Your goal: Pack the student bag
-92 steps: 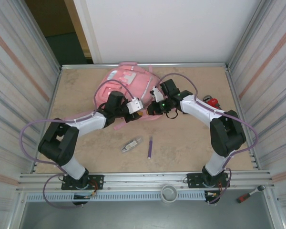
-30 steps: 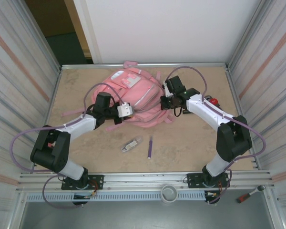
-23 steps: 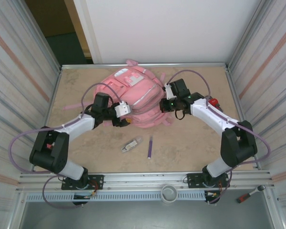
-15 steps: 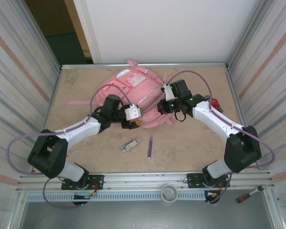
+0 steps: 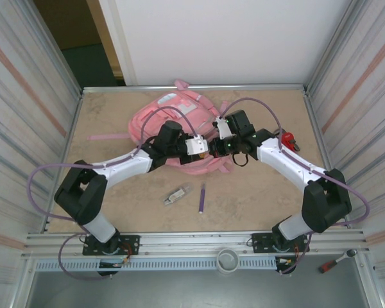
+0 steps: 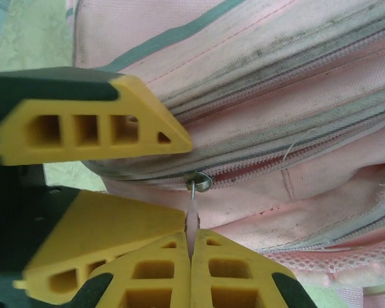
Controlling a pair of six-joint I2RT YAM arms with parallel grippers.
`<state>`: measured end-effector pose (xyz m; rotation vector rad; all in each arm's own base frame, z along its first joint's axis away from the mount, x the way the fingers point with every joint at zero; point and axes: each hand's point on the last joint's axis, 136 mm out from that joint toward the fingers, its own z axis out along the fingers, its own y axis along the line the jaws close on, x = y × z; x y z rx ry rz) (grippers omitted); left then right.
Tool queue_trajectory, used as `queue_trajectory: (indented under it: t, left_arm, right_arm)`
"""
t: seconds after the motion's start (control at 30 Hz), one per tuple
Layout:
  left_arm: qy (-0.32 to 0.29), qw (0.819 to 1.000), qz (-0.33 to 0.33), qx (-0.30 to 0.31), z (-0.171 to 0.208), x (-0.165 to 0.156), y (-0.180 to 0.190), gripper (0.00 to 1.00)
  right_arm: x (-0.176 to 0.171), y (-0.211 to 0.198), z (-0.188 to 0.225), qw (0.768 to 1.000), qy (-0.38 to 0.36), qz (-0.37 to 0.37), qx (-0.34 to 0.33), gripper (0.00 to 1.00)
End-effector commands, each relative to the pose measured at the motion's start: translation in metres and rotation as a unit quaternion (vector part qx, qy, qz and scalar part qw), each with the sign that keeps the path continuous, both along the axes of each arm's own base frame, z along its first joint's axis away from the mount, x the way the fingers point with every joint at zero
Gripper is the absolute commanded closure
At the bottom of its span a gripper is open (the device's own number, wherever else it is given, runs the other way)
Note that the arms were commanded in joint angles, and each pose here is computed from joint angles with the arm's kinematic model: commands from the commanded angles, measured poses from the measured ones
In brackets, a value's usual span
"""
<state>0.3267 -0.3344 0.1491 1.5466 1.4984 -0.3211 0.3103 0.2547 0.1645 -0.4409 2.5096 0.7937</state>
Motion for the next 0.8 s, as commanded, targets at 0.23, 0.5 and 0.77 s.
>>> queue_trajectory:
  t: [0.23,0.5,0.77]
  left_arm:
    - [0.006,0.996,0.05,0.078,-0.043,0.013,0.029,0.54]
    - [0.009,0.996,0.052,0.067,-0.034,0.011,0.037,0.95]
    - [-0.001,0.999,0.049,0.023,-0.014,0.007,0.042,1.0]
  right_arm:
    - [-0.004,0.005,0.03,0.999,-0.028,0.001,0.043,1.0]
    - [0.0,-0.004,0.022,0.999,-0.032,-0.014,0.013,1.0]
    - [0.013,-0.036,-0.003,0.994,-0.039,-0.062,-0.084,1.0]
